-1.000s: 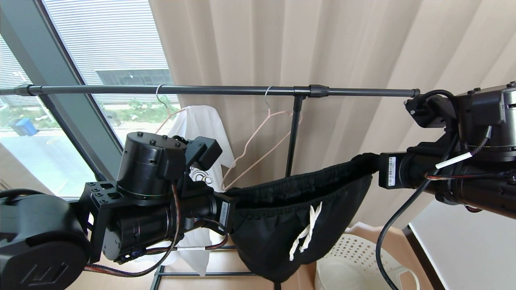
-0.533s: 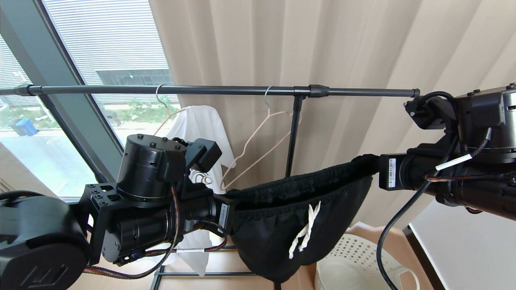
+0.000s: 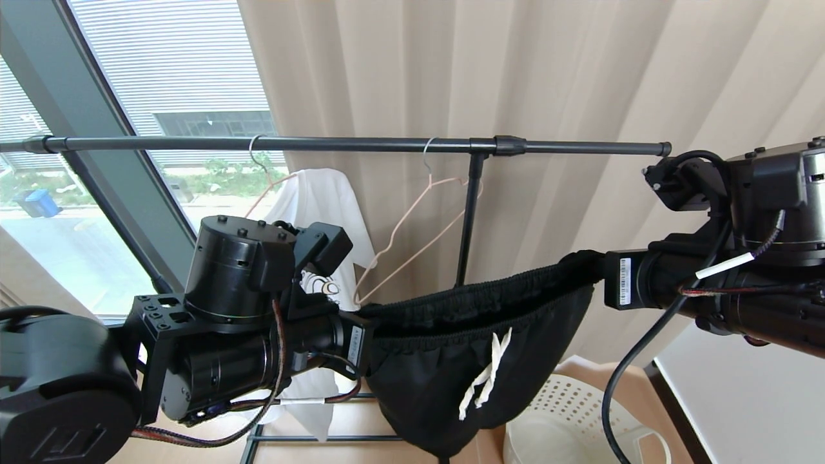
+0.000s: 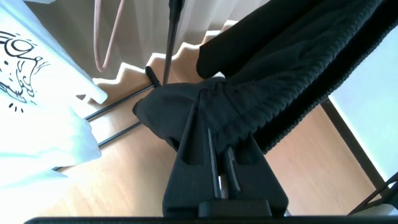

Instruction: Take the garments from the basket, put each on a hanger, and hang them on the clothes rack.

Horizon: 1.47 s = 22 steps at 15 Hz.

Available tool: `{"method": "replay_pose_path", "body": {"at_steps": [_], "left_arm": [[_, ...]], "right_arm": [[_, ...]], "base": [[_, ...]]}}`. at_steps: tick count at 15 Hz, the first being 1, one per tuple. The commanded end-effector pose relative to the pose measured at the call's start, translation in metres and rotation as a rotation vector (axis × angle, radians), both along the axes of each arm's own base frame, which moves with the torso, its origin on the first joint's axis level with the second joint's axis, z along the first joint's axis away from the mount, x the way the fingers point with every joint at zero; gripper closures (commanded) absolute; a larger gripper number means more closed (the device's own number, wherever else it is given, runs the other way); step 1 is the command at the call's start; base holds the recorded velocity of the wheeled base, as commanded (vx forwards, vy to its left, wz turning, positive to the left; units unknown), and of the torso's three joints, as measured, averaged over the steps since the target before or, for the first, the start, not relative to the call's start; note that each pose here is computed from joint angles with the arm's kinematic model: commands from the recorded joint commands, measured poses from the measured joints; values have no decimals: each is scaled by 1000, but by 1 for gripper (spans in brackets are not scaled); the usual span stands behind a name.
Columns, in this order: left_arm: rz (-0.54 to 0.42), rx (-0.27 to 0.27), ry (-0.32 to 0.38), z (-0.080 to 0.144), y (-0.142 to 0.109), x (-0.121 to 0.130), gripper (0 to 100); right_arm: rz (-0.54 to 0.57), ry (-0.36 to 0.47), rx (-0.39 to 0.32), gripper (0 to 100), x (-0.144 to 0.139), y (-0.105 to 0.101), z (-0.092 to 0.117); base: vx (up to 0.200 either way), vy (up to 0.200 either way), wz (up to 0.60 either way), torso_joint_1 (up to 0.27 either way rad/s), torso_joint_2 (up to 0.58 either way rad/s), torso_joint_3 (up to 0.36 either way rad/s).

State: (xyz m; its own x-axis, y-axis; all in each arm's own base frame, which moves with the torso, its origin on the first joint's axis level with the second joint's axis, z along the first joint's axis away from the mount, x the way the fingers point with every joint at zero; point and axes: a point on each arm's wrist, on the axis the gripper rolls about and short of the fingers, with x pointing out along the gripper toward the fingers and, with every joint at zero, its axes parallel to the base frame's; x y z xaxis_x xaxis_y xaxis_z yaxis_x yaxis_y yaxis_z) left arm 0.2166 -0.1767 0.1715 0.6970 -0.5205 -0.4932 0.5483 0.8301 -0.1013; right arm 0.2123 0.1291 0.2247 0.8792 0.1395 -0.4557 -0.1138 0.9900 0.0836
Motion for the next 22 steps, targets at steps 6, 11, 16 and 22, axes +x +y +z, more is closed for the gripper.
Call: {"method": "replay_pose_path", "body": {"at_steps": [6, 11, 16, 22], "left_arm": [[17, -35, -50, 16, -6, 7, 100], [14, -86, -110, 38, -17, 20, 100], [9, -90, -112, 39, -22, 22, 100], [47, -50, -101, 28, -27, 28, 100]], "right_arm": [[58, 28, -129, 0, -14, -9, -16], [424, 88, -328, 0, -52, -28, -51], [750, 46, -211, 0, -63, -27, -74], [961, -27, -82, 0, -71, -29, -82]], "base": [[0, 0, 0, 0, 0, 0], [0, 0, 0, 0, 0, 0], [0, 0, 0, 0, 0, 0], [0, 0, 0, 0, 0, 0]]}}
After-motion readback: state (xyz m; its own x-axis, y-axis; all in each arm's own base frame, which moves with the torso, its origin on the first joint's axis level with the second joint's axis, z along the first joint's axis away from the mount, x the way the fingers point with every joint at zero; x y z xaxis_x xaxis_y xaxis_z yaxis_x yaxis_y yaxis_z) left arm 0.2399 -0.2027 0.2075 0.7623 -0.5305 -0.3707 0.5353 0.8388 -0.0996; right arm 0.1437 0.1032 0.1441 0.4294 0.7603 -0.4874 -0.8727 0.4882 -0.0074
